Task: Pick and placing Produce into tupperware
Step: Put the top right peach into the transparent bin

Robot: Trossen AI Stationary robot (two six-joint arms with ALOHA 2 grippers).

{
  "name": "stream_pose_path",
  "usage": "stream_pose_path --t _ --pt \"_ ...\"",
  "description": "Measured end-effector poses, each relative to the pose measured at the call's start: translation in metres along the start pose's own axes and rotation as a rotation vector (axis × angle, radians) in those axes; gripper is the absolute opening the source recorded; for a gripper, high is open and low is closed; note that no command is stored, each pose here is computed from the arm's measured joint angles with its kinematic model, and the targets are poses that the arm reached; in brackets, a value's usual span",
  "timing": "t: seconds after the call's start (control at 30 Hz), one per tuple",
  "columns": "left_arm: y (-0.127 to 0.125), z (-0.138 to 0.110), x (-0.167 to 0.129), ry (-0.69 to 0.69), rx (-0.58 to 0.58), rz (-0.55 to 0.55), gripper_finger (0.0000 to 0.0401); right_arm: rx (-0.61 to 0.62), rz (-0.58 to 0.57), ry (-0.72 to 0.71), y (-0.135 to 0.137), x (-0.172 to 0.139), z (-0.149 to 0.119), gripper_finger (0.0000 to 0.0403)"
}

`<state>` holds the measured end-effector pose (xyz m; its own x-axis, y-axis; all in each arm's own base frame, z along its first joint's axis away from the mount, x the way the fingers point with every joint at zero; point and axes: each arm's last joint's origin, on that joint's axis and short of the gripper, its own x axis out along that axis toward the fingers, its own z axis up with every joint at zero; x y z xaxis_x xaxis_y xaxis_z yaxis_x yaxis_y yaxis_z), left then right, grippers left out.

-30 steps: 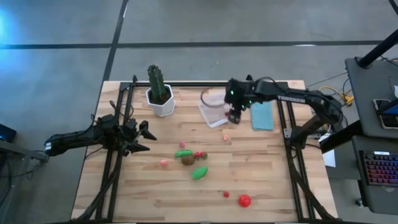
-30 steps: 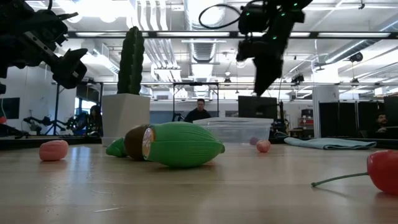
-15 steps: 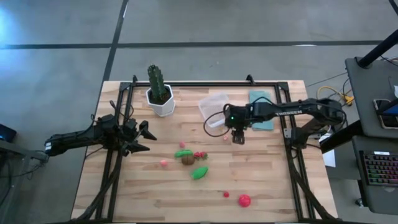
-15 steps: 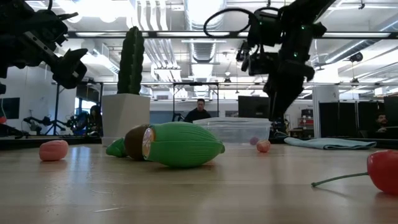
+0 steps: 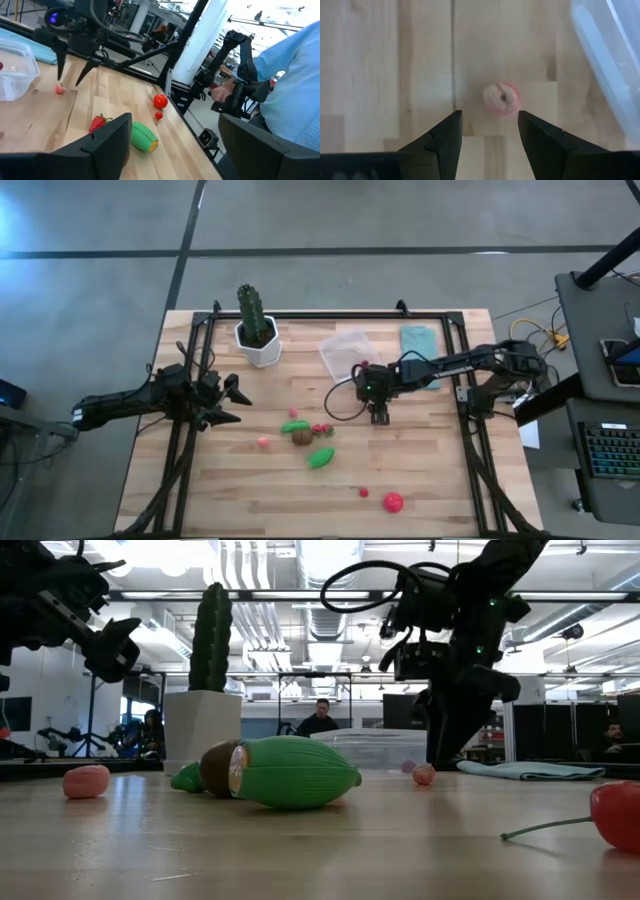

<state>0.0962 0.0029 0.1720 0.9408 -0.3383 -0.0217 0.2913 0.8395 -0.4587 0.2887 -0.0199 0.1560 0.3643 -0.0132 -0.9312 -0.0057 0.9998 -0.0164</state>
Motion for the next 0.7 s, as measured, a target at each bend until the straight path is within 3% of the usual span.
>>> stream_pose_path --t 0.4,0.7 --pt "0.000 0.000 0.000 0.001 0.000 0.000 0.0283 0.006 -0.099 -0.024 0.012 0.013 0.005 0.0181" --pt "0.000 0.000 0.000 0.000 0.000 0.000 0.0283 0.013 -0.103 -0.044 0.011 0.013 0.006 0.0173"
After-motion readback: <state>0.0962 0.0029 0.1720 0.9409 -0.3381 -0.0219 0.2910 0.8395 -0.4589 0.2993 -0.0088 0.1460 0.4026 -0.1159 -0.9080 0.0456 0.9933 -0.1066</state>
